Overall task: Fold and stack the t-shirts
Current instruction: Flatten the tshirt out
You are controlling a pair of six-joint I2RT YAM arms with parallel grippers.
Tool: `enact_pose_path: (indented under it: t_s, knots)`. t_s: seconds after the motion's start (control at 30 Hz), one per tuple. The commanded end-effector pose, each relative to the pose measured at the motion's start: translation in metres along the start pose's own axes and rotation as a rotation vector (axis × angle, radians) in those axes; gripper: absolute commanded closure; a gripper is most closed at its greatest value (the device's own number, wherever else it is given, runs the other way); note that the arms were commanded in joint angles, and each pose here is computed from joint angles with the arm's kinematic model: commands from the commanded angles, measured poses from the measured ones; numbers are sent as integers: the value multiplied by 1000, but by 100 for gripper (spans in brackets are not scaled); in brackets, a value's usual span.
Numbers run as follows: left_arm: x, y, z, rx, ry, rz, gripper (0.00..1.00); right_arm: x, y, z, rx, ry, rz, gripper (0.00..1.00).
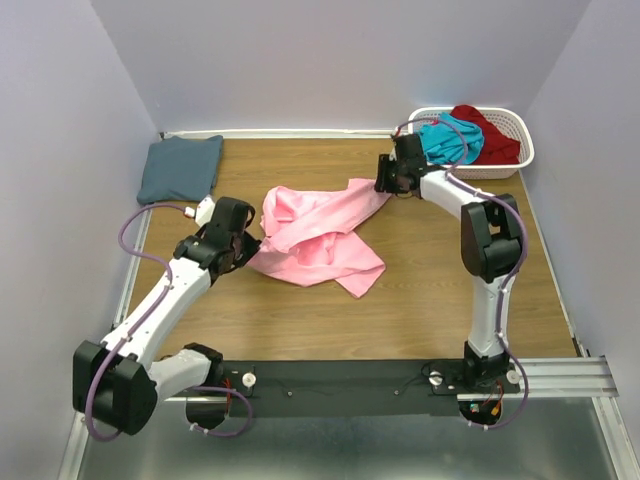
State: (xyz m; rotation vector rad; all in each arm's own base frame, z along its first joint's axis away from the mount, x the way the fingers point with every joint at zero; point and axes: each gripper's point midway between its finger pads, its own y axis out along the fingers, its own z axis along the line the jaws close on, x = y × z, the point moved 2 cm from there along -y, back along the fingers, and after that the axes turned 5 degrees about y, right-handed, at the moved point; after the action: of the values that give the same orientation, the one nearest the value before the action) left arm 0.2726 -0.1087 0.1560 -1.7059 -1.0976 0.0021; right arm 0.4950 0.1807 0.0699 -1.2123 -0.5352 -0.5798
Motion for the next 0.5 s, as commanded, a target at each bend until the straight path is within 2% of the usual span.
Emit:
enact_pose_path:
  t_s: [0.0, 0.17, 0.27, 0.43, 0.47]
  knots:
    - [-17, -11, 19, -28, 73, 47, 100, 33, 1, -9, -61, 7, -48, 48]
    - [-27, -9, 36, -40, 90, 31, 100, 20, -34, 17, 69, -28, 15, 47]
    - [-32, -3, 36, -66, 99, 39, 100, -14, -62, 44, 152, -111, 66, 44]
    - [-34, 2, 36, -84, 127, 38, 100, -82, -83, 93, 199, -449, 122, 38]
    - [-34, 2, 37, -84, 131, 37, 100, -90, -83, 97, 194, -474, 131, 37]
